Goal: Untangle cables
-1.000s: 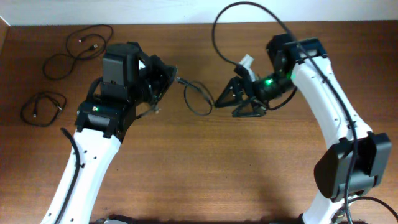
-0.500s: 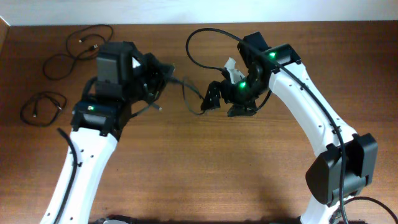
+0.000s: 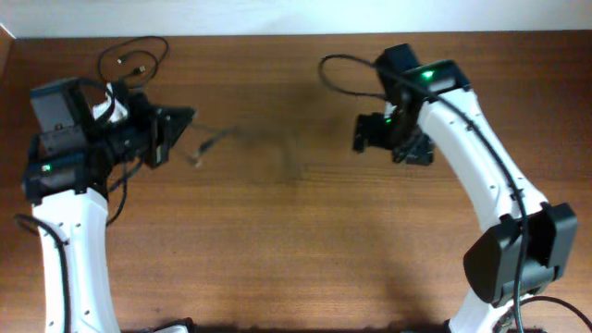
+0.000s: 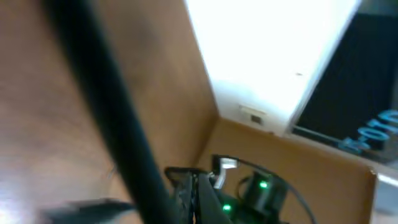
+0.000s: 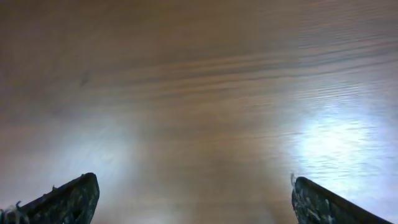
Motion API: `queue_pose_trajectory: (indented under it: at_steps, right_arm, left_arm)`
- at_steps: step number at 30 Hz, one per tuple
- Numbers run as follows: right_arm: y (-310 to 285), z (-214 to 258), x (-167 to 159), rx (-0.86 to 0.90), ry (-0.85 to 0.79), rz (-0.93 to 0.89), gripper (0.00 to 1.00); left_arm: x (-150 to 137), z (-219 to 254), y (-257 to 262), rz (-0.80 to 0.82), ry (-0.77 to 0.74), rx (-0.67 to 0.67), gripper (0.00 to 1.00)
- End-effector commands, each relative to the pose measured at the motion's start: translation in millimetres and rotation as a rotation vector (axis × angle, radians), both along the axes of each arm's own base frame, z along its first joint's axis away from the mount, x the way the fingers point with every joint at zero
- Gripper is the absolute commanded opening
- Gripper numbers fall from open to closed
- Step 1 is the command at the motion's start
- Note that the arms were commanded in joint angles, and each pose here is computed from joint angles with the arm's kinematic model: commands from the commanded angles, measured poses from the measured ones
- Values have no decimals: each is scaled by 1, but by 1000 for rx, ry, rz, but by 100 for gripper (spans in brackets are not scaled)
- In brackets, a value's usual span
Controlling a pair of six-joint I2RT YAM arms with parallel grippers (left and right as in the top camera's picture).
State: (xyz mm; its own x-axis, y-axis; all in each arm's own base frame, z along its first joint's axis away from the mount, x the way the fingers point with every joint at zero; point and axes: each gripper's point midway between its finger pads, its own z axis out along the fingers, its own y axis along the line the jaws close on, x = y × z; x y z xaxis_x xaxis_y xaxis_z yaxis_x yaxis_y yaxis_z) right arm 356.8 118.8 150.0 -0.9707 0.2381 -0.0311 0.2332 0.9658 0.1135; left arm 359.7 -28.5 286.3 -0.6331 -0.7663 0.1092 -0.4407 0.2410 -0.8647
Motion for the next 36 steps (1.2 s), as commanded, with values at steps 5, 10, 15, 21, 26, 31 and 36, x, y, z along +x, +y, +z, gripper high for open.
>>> queue_pose_trajectory:
  at_steps: [5,10,15,21,26,31,36]
  right_arm:
    - [6,1,-1,162,48,-12,98]
    - [88,48,-16,691,-11,357,98]
    - [125,53,-40,738,-7,524,98]
    - [183,52,-69,719,-29,694,98]
    - [188,30,-66,516,-41,624,98]
    - [191,16,-50,314,-118,468,98]
    - [189,13,-37,218,-193,402,98]
  left_arm:
    - [-18,-25,15,22,83,158,0]
    - [-15,11,-15,-126,-72,-3,0]
    - [-6,14,-9,-75,-72,0,0]
    - [-5,12,-7,-46,-46,-14,0]
    - [-4,8,-3,-21,-27,7,0]
    - [-9,15,-12,-5,44,-128,0]
    - [-10,17,-14,-18,41,-143,0]
